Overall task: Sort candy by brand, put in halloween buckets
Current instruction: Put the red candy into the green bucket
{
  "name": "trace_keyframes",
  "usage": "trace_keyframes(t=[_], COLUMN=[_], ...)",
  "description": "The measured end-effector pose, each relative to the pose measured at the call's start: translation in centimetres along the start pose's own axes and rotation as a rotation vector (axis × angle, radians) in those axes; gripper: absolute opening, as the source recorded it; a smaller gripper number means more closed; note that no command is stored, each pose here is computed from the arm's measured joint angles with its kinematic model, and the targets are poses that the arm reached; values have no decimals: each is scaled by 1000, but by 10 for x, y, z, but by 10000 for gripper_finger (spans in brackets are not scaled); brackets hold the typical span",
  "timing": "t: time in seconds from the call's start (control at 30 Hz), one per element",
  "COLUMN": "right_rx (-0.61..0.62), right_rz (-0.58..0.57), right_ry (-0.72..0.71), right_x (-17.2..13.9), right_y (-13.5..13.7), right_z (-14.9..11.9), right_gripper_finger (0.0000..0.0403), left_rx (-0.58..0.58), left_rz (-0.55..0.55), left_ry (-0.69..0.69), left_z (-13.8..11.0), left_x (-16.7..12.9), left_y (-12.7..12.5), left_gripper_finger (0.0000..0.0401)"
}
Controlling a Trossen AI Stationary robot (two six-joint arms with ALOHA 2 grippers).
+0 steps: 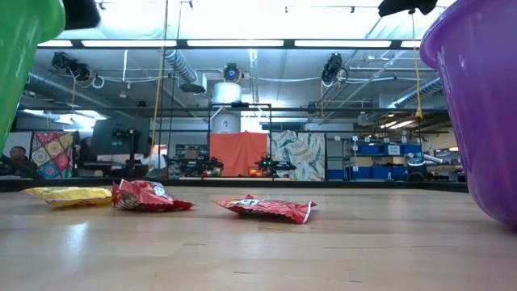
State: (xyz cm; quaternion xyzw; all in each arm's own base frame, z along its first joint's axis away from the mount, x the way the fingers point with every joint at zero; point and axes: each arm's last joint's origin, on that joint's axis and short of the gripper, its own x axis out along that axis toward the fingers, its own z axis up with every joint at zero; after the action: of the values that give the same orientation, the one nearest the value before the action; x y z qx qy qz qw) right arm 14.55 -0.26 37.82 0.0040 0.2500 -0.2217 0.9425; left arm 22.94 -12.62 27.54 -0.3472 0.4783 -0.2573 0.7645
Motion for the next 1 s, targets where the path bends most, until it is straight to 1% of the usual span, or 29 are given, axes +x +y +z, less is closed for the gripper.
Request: trace_keyframes(t=[0.2, 0.37, 0.53, 0.77, 0.9, 1.0], right_rx=[26, 33, 33, 26, 15, 12], right_rz=[0, 0, 0, -1, -1, 0], right_ry=[0, 0, 0, 0, -1, -6], right_x=[0, 0, 0, 0, 0, 0], right_y=[0, 0, 0, 0, 0, 0], right_z=[0, 0, 0, 0, 0, 1], right_gripper_finger=[100, 100, 100, 100, 100, 100], left_rx=[-20, -72, -92, -92, -80, -26], left_rz=[42, 85, 159, 157, 161, 170], left_ry=[-8, -7, -5, -6, -11, -22], left_z=[-17, -25, -28, -28, -27, -24], left_x=[11, 14, 14, 14, 14, 12], left_y=[-14, -16, -10, -10, -9, -7], left_gripper_finger=[57, 59, 89, 145, 156, 157])
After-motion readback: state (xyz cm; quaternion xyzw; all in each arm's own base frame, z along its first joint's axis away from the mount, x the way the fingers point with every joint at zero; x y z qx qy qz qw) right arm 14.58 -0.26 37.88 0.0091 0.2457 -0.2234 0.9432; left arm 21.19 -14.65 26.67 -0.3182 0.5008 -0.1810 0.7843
